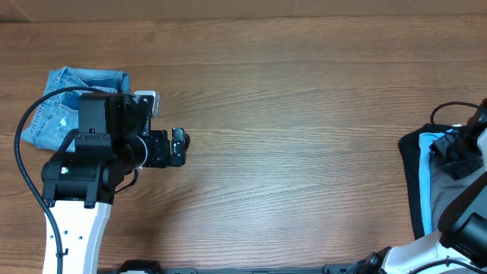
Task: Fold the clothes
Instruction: 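Grasp the grey shorts from the pile with the right gripper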
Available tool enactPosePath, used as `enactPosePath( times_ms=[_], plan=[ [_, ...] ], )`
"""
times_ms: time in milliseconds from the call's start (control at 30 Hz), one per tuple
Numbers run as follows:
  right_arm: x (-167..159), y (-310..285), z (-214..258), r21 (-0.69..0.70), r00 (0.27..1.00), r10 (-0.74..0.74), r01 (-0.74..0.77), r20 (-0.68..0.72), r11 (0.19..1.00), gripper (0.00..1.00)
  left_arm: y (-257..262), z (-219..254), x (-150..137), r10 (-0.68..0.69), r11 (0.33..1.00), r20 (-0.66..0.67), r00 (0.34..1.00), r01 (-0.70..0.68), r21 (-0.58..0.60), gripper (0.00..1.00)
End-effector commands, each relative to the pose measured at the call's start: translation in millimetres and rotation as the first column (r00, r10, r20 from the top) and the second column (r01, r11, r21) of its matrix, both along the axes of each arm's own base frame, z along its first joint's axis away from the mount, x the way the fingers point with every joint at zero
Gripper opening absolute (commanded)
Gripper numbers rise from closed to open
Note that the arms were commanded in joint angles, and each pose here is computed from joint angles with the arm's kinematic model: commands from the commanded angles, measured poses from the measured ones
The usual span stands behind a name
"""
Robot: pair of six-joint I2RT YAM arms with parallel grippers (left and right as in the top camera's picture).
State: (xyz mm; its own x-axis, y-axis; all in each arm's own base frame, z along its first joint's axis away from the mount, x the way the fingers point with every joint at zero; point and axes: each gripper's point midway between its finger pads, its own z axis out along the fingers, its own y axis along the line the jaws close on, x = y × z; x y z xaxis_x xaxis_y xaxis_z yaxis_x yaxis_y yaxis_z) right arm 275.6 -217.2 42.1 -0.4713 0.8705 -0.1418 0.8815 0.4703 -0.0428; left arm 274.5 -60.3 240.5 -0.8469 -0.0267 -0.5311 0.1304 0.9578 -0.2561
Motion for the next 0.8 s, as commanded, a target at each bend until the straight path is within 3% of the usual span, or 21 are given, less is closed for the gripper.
enactPosePath(
  times_ms=[0, 100, 267, 433, 767],
  plan=[
    [9.8, 17.3, -11.8, -0.013, 0.992, 0.117, -0.118, -0.046, 0.993, 0.59, -0.7, 9.1, 3.1, -0.050, 0.998, 0.042, 0.998, 0.048, 0.036, 1.00],
    [10.0, 22.2, -23.4, -0.070, 0.978, 0.163, -0.173, -0.130, 0.982, 0.65, -1.0, 8.9, 2.7, -0.050, 0.998, 0.040, 0.998, 0.049, 0.035, 1.00],
    [3.8, 12.2, -28.6, -0.119, 0.972, 0.144, -0.167, -0.186, 0.979, 0.65, -0.4, 3.7, -5.0, -0.050, 0.998, 0.002, 0.999, 0.050, 0.036, 1.00],
    [8.7, 10.6, -27.9, -0.034, 0.987, 0.122, -0.126, -0.102, 0.991, 0.65, -0.3, 3.3, -5.7, -0.050, 0.998, -0.002, 0.999, 0.050, 0.036, 1.00],
    [34.9, -8.7, -14.2, -0.097, 0.992, 0.128, -0.129, -0.009, 0.987, 0.68, -0.5, 3.7, -5.0, -0.050, 0.998, 0.001, 0.999, 0.050, 0.036, 1.00]
  ],
)
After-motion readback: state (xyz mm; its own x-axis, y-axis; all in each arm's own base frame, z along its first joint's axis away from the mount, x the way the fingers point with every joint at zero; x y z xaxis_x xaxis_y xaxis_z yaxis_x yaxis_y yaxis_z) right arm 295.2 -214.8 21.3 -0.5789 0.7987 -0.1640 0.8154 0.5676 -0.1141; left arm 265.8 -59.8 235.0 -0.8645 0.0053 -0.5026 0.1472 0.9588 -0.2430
